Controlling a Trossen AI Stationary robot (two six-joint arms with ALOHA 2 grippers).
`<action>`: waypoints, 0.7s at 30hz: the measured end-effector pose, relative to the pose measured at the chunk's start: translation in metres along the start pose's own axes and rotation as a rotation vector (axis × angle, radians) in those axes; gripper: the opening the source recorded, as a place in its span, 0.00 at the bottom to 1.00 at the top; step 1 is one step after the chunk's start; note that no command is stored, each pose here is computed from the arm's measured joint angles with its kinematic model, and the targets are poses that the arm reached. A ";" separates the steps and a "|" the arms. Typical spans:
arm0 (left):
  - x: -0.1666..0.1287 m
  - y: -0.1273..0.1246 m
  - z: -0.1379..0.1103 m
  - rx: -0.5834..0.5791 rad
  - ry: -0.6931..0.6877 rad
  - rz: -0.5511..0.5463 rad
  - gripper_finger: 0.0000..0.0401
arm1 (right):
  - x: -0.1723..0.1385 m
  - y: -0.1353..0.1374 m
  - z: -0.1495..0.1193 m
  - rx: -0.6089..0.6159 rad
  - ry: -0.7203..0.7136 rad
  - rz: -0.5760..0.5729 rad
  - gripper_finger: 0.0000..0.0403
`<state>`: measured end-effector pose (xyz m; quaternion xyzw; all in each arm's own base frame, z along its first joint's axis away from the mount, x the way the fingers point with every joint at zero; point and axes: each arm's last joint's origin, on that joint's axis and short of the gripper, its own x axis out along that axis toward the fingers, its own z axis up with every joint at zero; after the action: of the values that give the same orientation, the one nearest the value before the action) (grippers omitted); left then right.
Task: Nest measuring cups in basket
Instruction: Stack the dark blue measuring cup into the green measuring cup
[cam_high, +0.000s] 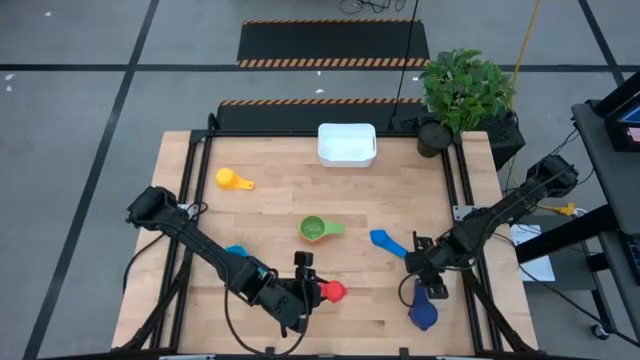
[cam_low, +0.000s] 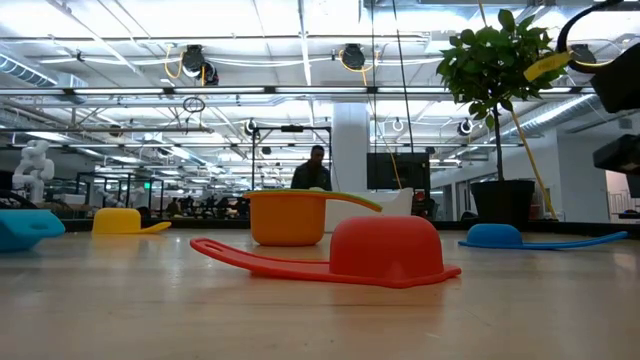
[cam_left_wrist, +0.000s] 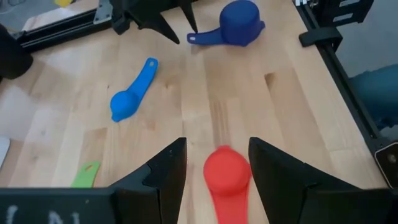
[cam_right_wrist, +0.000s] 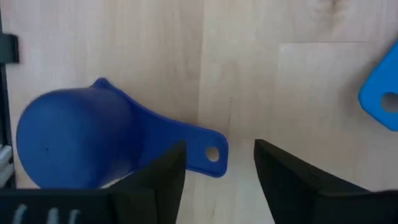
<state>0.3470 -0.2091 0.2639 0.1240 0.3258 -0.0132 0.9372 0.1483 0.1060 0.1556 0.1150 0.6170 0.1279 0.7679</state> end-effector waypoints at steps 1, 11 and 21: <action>0.000 0.001 0.000 0.000 0.001 0.002 0.44 | 0.001 0.000 0.000 -0.011 -0.003 -0.003 0.42; 0.004 0.007 0.001 -0.011 0.006 0.015 0.44 | 0.004 -0.003 -0.003 -0.010 0.007 -0.012 0.32; 0.004 0.007 0.001 -0.004 0.007 0.013 0.44 | 0.026 -0.018 -0.020 0.061 -0.002 0.053 0.31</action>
<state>0.3510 -0.2021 0.2637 0.1244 0.3282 -0.0061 0.9364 0.1350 0.0979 0.1218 0.1550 0.6164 0.1290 0.7612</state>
